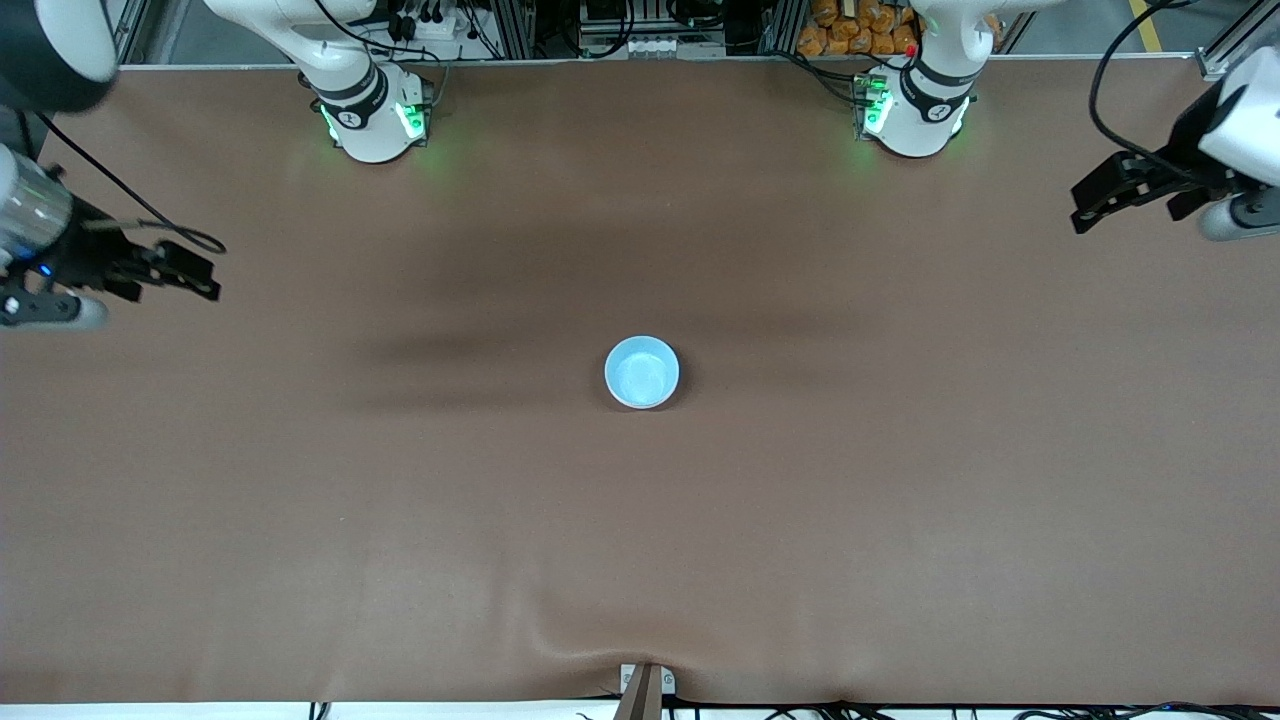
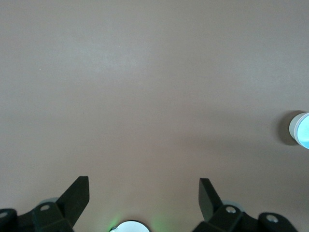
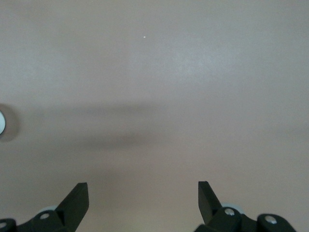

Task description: Stack pink and blue bowls on white bowl

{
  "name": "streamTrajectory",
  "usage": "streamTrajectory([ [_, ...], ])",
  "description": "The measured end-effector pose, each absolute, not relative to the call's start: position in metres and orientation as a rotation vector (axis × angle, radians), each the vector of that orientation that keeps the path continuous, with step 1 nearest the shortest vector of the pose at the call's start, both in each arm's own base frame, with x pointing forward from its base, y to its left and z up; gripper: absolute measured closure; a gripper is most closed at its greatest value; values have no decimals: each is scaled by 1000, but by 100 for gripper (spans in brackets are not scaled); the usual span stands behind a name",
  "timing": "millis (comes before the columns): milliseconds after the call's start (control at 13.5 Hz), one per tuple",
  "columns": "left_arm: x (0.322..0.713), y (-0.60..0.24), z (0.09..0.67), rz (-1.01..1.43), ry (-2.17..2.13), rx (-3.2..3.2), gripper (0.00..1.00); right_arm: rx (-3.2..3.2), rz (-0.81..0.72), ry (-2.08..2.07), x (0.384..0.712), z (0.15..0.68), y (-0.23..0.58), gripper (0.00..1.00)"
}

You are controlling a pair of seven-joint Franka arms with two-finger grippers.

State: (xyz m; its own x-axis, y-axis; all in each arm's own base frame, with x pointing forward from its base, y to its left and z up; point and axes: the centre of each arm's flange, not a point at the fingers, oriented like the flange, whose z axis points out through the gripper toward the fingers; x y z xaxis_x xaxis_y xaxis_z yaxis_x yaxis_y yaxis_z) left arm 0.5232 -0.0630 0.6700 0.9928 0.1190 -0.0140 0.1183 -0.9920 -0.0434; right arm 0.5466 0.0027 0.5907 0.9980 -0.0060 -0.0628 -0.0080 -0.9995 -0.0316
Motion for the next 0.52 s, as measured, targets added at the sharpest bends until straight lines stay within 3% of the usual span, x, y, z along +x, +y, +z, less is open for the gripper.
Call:
streamTrajectory([
  [520, 521, -64, 676, 7, -181, -3095, 0, -3121, 119, -50, 541, 616, 1, 0],
])
